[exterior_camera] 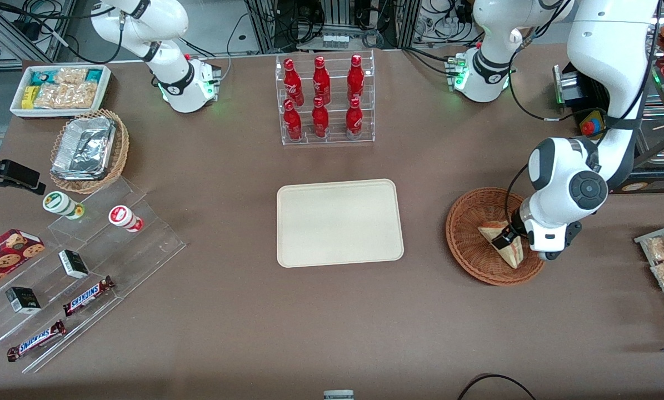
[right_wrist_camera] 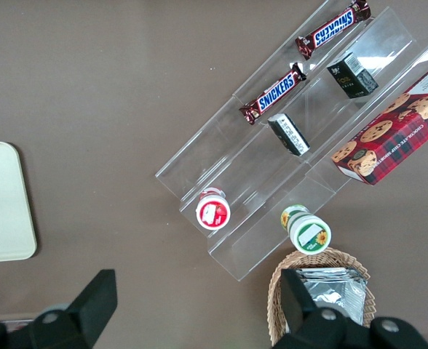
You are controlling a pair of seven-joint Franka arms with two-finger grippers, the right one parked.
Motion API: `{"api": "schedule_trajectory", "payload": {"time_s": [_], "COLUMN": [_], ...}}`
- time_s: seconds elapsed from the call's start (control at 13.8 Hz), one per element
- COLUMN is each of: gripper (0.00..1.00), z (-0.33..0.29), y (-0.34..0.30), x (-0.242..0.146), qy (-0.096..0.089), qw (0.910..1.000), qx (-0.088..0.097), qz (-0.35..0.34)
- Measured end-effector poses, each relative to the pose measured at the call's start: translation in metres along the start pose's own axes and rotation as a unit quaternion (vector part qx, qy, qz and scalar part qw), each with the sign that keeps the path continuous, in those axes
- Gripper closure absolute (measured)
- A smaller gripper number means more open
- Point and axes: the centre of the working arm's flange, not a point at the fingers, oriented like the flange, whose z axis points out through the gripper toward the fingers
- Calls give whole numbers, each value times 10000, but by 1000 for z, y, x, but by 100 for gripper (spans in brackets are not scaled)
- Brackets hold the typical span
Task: Place sandwich from basket to tray
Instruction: 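Lower the left gripper and close it on the wrapped sandwich, then lift the sandwich and carry it over the beige tray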
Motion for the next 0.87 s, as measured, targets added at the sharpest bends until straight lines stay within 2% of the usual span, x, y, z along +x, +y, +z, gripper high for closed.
{"api": "schedule_trajectory", "payload": {"time_s": [0.29, 0.36, 0.44, 0.65, 0.87], "gripper": [55, 62, 67, 74, 85], "z": [3, 1, -4, -41, -90], "y": [1, 1, 2, 4, 16], "x": [1, 1, 2, 1, -25], "qy": [-17, -11, -8, -31, -154], "qw": [10000, 10000, 10000, 10000, 9992], "qx": [12, 6, 9, 91, 273], "qz": [0, -1, -2, 14, 248]}}
